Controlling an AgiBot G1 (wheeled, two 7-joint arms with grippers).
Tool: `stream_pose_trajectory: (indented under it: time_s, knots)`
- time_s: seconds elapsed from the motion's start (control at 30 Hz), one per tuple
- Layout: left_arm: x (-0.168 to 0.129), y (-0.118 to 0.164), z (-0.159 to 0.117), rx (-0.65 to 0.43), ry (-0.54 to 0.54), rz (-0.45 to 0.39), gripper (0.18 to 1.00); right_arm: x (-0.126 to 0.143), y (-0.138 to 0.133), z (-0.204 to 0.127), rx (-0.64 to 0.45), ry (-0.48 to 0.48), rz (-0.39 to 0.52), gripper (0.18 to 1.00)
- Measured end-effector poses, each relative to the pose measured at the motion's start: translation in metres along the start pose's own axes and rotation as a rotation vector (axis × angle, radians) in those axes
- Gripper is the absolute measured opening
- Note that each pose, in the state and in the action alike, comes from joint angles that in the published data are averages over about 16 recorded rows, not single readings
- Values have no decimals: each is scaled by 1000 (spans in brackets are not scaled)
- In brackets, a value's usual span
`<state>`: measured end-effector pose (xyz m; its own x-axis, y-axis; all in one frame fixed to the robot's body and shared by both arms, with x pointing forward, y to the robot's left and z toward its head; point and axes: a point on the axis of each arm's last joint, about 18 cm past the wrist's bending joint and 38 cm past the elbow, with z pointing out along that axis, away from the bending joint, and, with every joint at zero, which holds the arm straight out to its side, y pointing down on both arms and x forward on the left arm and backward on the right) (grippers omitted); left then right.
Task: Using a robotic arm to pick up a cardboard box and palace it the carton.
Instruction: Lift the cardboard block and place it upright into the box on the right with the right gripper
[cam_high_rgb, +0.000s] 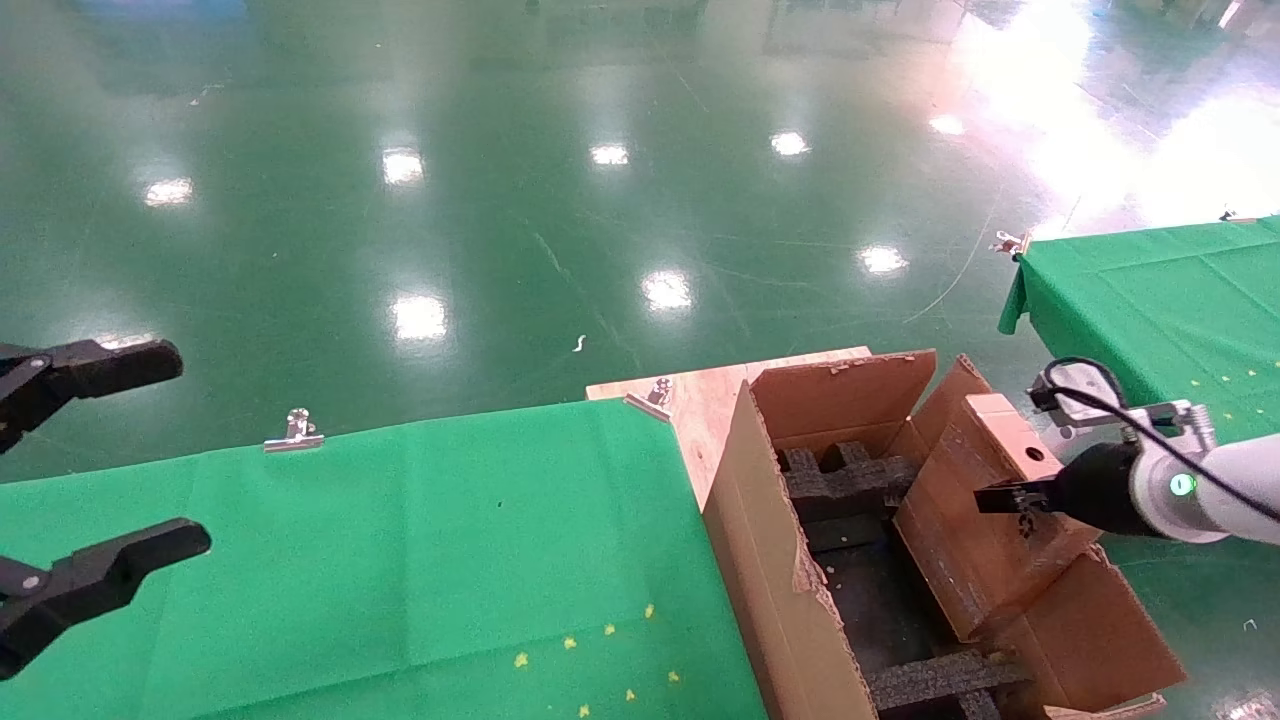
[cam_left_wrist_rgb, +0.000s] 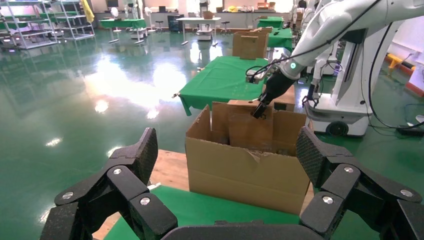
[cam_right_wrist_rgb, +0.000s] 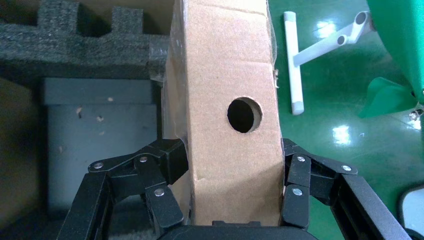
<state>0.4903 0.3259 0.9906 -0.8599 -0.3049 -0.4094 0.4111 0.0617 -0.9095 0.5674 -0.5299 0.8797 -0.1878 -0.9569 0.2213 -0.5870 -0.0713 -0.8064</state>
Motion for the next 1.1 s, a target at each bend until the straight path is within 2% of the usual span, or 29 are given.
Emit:
stream_pose_trajectory:
  time_s: [0.67, 1.1]
  knots:
    - [0, 0, 0, 0, 0, 0, 1001, -51, 27, 45, -25, 28, -10, 297]
    - [0, 0, 0, 0, 0, 0, 1001, -67, 57, 71, -90, 40, -2, 288]
